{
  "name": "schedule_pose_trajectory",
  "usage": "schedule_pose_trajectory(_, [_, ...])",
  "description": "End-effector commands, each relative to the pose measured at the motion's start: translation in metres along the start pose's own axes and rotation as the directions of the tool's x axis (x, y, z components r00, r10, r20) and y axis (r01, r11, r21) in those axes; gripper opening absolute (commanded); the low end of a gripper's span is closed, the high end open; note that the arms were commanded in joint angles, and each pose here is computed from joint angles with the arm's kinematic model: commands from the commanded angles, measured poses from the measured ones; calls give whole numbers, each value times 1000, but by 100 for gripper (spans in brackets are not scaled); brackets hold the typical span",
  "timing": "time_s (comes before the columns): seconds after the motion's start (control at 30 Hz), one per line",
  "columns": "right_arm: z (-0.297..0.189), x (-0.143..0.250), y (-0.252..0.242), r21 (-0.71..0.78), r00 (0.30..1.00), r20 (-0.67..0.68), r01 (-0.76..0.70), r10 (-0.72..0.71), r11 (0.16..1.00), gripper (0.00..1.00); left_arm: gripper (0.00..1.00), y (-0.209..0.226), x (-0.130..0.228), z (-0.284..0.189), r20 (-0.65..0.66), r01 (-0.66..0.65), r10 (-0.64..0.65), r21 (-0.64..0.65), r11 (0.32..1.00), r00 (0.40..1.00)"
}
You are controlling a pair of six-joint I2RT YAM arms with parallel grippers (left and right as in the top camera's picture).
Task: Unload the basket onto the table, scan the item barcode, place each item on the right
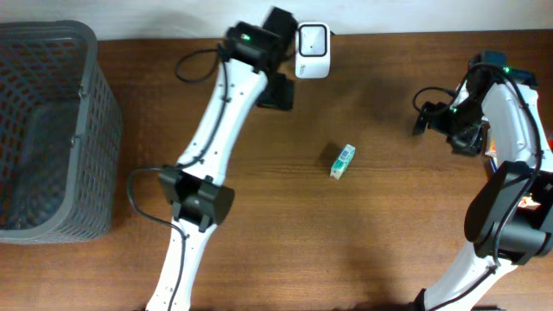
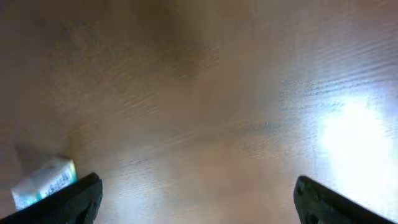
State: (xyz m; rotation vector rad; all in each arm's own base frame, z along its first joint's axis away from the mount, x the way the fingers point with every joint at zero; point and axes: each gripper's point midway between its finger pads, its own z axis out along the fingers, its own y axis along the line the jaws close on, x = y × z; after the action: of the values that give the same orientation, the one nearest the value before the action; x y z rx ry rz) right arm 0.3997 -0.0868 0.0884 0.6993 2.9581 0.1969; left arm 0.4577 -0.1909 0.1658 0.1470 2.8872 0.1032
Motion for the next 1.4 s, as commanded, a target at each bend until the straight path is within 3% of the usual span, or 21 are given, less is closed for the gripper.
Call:
schedule_pose_trajectory(0.0, [-1, -6, 9, -41, 1000, 27, 11, -10, 999, 98, 99, 22, -9, -33, 68, 17, -18, 27, 999, 998])
schedule_pose_trajectory(0.2, [-7, 27, 41, -235, 993, -121, -19, -10, 972, 98, 99, 41, -13, -58, 117, 46, -50, 36, 998, 992])
schedule_pose_trajectory(0.4, [-18, 65, 50, -236, 969, -245, -18, -42, 972, 97, 99, 48, -11, -106, 210, 33, -47, 72, 997, 977])
schedule_pose_trajectory(0.6, [-46, 95, 59, -237, 953, -280, 49, -117, 970, 97, 99, 56, 0, -152, 287, 30, -58, 103, 994, 956])
schedule_pose_trajectory(0.83, [-83, 128, 84, -219, 944, -221, 198, -246, 956, 99, 99, 75, 50, -169, 219, 29, -44, 74, 997, 975])
schedule_pose_trajectory(1.0, [-128, 149, 90, -238, 949, -93, 271, -300, 932, 99, 99, 81, 89, -171, 175, 59, -72, 79, 995, 982])
schedule_pose_trajectory(1.2, [-180, 152, 52, -117, 957, 128, 276, -261, 954, 99, 99, 64, 108, -121, 61, 42, -49, 124, 991, 997])
schedule_pose_trajectory(1.3, [-189, 149, 28, -53, 963, 165, 225, -213, 973, 98, 99, 39, 112, -88, 9, 26, -29, 227, 974, 1000])
schedule_pose_trajectory(1.37, [-190, 144, 9, -6, 972, 167, 166, -163, 986, 99, 99, 11, 116, -64, 5, -52, 54, 344, 937, 999])
